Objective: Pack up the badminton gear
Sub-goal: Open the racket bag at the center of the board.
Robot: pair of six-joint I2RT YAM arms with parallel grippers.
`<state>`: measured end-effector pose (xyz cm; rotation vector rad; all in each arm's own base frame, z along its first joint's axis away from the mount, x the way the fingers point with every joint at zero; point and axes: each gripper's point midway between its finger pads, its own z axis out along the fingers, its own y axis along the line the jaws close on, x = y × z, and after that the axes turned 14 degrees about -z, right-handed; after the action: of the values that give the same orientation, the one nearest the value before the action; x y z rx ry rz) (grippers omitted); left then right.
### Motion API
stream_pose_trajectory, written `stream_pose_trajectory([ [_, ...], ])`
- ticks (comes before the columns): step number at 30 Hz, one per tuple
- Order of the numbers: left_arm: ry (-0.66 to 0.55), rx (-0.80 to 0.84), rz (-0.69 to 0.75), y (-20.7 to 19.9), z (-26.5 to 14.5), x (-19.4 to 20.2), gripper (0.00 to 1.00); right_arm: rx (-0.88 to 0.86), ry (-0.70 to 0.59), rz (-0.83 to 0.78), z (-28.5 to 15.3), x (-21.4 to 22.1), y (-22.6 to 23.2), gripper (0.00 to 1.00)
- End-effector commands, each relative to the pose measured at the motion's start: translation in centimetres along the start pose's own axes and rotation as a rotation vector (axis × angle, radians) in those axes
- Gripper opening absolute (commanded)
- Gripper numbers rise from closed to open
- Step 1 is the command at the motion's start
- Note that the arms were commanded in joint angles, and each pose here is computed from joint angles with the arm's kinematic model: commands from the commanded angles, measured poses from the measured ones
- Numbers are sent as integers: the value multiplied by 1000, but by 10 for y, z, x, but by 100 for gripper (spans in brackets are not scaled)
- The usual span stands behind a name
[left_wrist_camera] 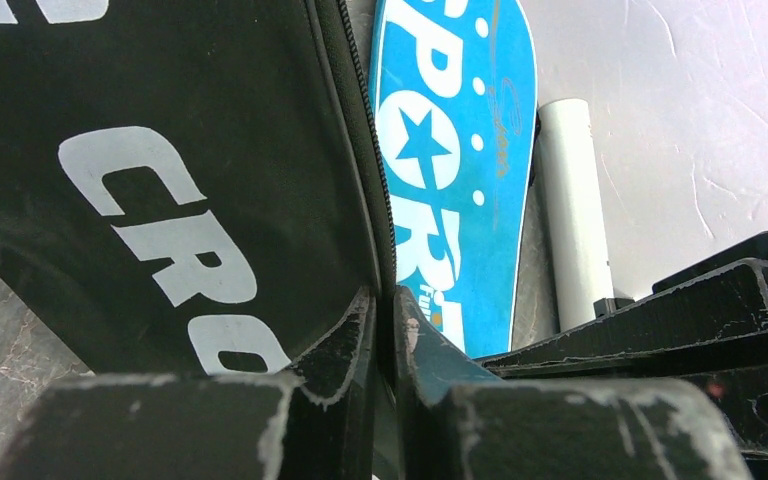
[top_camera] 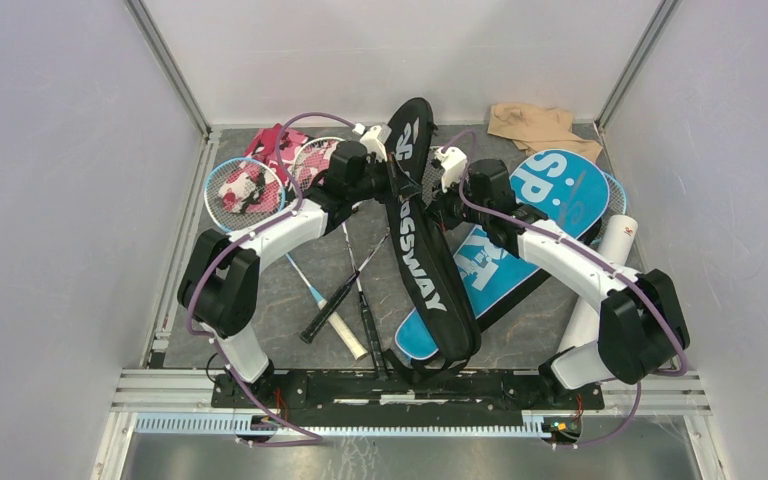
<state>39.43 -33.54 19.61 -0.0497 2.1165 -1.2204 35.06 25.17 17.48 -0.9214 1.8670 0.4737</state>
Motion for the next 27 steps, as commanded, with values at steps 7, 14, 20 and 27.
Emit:
stream_pose_trajectory([
  [7, -56, 87, -24, -22, -18, -23, 2, 101, -61, -41, -17, -21, -22, 0],
  [14, -75, 106, -50, -21, -27, -35, 2, 138, -52, -17, -22, -15, -33, 0],
  [20, -64, 135, -75, -22, -30, -34, 2, 154, -43, -1, -23, -12, -37, 0],
  [27, -66, 143, -73, -23, -33, -35, 2, 176, -32, 28, -24, -5, -44, 0],
])
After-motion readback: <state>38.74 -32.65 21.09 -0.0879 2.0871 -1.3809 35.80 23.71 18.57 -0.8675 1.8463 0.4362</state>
